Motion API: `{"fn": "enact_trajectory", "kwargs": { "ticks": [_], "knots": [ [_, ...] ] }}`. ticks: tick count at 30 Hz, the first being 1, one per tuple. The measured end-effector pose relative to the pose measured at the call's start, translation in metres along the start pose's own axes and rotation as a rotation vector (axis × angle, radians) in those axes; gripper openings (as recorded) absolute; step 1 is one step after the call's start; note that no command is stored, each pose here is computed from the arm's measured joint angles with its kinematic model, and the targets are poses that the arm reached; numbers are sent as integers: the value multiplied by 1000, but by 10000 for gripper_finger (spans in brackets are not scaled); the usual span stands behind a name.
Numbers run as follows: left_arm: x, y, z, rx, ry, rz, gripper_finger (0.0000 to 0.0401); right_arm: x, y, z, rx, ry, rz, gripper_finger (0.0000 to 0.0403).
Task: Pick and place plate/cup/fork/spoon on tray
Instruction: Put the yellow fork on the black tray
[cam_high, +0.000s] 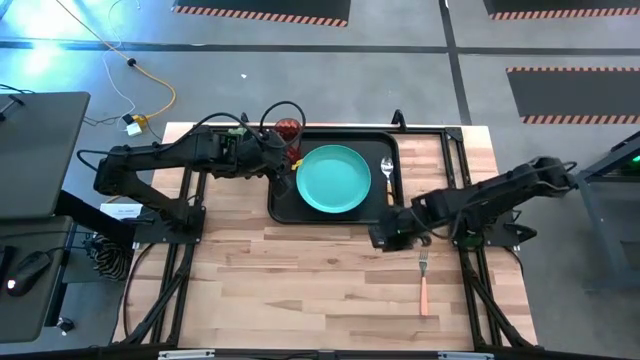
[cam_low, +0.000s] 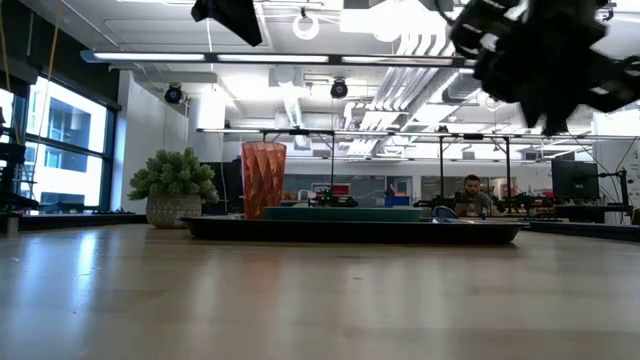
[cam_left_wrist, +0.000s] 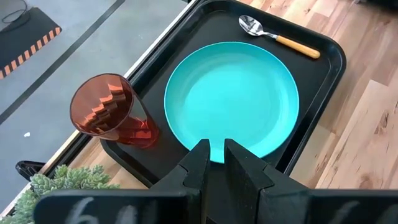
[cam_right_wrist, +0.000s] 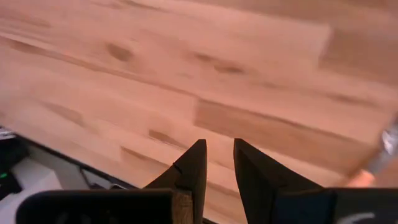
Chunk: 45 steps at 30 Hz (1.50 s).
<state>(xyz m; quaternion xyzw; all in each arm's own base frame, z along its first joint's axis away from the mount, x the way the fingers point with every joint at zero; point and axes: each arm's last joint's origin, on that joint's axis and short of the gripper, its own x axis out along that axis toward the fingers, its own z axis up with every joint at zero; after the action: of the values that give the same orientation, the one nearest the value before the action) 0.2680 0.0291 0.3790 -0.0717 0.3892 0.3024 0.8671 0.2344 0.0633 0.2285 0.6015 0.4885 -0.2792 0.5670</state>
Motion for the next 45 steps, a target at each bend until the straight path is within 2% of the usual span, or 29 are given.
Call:
{"fn": "enact_trajectory", "kwargs": {
  "ticks": [7, 16, 20, 24, 32, 38, 45],
  "knots": [
    [0, 0, 0, -1, 0, 0, 39, 4, -13, -33, 48, 59, -109, 72],
    [1, 1, 0, -3, 0, 3, 39, 6, -29, -73, 65, 125, -181, 72],
    [1, 1, 0, -4, 0, 3, 39, -3, -35, -88, 60, 119, -171, 72],
    [1, 1, 0, -4, 0, 3, 39, -26, -33, -102, 33, 69, -171, 72],
    [1, 1, 0, -7, 0, 3, 39, -57, -34, -111, -28, -39, -228, 72],
    [1, 1, 0, -57, 0, 3, 39, -55, -38, -118, -81, -41, -245, 72],
    [0, 0, 0, -57, 12, -26, 39, -47, -43, -123, -71, -97, -292, 72]
  ]
}}
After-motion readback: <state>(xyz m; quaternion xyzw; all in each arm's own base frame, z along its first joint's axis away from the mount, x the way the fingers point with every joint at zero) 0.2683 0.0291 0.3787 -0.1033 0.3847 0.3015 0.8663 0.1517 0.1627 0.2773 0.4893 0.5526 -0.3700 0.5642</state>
